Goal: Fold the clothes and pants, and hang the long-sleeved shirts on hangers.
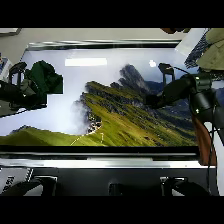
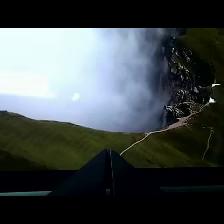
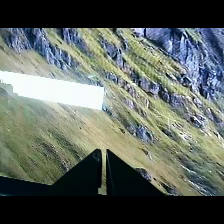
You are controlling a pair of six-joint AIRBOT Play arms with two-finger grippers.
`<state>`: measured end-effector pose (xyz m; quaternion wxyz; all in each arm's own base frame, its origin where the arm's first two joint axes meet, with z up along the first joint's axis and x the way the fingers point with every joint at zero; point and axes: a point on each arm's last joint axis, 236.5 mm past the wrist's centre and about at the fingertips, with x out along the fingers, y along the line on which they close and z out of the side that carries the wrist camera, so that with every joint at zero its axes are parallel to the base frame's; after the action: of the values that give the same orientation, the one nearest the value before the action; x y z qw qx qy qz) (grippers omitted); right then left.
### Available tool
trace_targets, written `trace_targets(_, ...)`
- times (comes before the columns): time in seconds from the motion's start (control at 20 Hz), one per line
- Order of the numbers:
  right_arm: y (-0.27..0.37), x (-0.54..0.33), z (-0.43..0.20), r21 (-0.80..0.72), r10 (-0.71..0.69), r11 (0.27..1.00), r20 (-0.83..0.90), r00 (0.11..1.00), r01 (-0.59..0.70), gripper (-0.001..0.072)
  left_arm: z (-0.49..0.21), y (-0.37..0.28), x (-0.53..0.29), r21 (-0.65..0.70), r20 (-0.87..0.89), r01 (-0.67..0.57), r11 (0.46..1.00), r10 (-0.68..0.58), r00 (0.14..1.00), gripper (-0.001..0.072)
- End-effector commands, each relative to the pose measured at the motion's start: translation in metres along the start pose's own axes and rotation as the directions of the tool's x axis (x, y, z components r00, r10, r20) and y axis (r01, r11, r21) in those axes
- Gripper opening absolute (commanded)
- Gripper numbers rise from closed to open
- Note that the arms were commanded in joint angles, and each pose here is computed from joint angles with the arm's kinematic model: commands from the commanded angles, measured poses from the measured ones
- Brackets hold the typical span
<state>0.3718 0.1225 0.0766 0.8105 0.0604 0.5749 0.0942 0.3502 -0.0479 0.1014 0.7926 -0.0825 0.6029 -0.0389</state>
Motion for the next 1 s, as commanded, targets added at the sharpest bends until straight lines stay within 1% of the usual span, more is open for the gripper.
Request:
trace_targets(0.0, 0.0005, -0.0006, 0.0005, -0.001, 0.001, 1.000, 0.002, 1.000, -0.001, 0.0071, -0.0001, -0.0001, -0.0002, 0.000, 0.000, 0.000, 1.000, 0.000, 1.000, 0.0016)
trace_targets(0.95, 0.0005, -0.0006, 0.0005, -0.001, 0.001, 1.000, 0.002, 1.000, -0.001, 0.0071, 0.0011, -0.0011, 0.0003, 0.000, 0.004, 0.004, 1.000, -0.004, 1.000, 0.0016)
